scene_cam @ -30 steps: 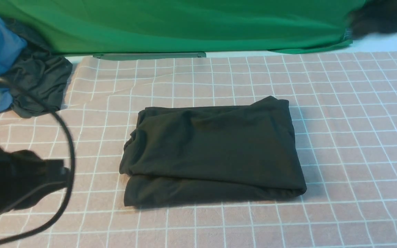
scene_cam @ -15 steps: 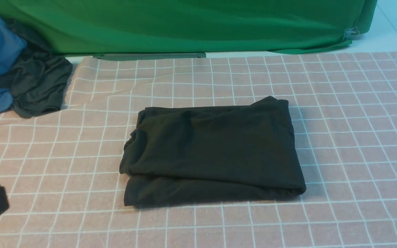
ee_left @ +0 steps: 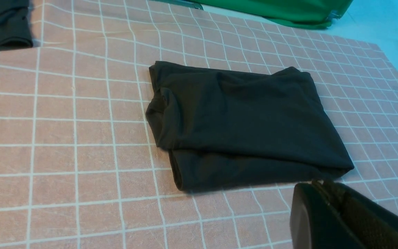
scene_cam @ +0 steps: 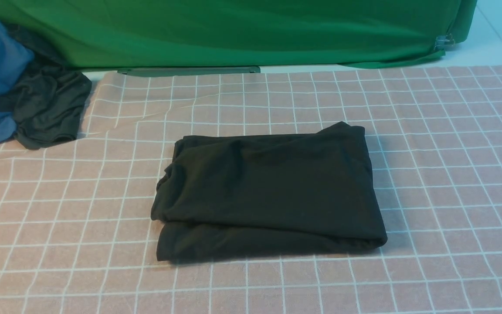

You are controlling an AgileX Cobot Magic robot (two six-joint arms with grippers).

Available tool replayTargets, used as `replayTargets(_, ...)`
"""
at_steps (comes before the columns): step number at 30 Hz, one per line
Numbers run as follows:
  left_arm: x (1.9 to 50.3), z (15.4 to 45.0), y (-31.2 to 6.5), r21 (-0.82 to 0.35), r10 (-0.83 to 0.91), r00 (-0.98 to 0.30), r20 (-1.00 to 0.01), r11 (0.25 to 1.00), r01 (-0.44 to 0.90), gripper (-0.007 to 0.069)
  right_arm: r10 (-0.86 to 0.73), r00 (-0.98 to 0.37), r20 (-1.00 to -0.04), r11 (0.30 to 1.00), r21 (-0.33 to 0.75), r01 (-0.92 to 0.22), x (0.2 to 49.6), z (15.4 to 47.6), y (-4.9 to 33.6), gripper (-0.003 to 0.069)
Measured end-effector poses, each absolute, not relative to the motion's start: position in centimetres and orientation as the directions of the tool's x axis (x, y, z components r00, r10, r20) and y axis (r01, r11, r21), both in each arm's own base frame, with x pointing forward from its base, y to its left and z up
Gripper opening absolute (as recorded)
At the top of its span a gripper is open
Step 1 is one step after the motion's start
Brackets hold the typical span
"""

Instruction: Fold a long-sleeved shirt over a pink coffee tablecloth.

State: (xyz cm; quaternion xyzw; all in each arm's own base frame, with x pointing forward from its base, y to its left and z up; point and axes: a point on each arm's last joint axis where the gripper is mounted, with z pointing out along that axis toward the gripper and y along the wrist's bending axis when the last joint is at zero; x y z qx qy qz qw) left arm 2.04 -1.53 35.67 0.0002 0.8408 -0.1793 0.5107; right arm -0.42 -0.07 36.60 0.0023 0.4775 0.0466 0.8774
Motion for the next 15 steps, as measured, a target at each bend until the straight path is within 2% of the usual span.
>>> replayTargets(3, 2.04, 35.67, -1.53, -0.298, -0.179, -0.478, -0.860, 0.936, 0.185, 0.0013, 0.087, 0.548, -0.832, 0.996, 0.052, -0.079, -0.45, 36.65, -0.10, 0.0106)
replayTargets(15, 2.04, 35.67, -1.53, -0.295, -0.176, -0.477, -0.861, 0.937, 0.187, 0.0013, 0.091, 0.550, -0.830, 0.995, 0.055, -0.080, -0.47, 36.67, -0.11, 0.0143)
